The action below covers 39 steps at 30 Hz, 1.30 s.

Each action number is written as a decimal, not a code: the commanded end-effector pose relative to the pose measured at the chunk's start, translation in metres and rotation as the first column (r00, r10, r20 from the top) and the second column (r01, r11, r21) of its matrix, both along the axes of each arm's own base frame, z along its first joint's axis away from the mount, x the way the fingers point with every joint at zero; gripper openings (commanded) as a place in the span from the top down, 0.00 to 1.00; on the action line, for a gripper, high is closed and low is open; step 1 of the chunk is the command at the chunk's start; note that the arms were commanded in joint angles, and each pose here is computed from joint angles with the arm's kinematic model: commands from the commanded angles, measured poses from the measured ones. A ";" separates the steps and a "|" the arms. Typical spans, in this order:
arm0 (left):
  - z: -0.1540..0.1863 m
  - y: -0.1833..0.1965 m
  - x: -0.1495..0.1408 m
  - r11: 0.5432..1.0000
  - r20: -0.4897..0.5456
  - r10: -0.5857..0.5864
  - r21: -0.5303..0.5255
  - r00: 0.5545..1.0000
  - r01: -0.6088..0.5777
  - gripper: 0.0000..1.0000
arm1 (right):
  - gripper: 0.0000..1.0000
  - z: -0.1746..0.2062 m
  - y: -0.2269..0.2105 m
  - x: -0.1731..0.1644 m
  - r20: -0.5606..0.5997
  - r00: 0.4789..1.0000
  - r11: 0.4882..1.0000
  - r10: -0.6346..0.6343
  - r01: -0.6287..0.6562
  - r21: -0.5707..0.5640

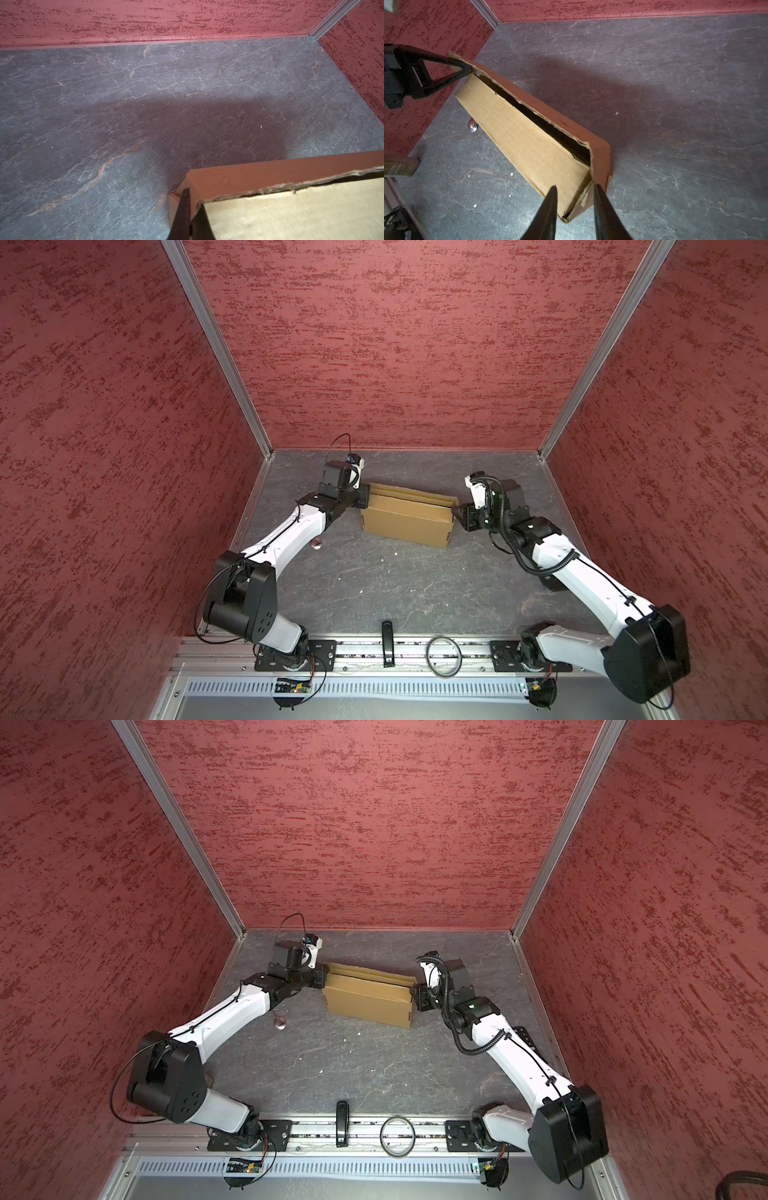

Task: Assemble paper box
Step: Fold and tuck the lid into the gap.

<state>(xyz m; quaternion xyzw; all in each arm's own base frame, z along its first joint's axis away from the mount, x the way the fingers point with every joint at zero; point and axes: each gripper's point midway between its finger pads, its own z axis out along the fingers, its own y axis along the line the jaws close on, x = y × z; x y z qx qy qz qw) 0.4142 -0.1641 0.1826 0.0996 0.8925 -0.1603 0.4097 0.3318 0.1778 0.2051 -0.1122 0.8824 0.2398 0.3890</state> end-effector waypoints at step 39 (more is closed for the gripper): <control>-0.028 -0.003 -0.016 1.000 -0.096 -0.001 0.000 0.995 0.001 0.96 | 0.95 0.013 0.005 0.011 0.037 0.999 1.000 -0.005 0.005 0.011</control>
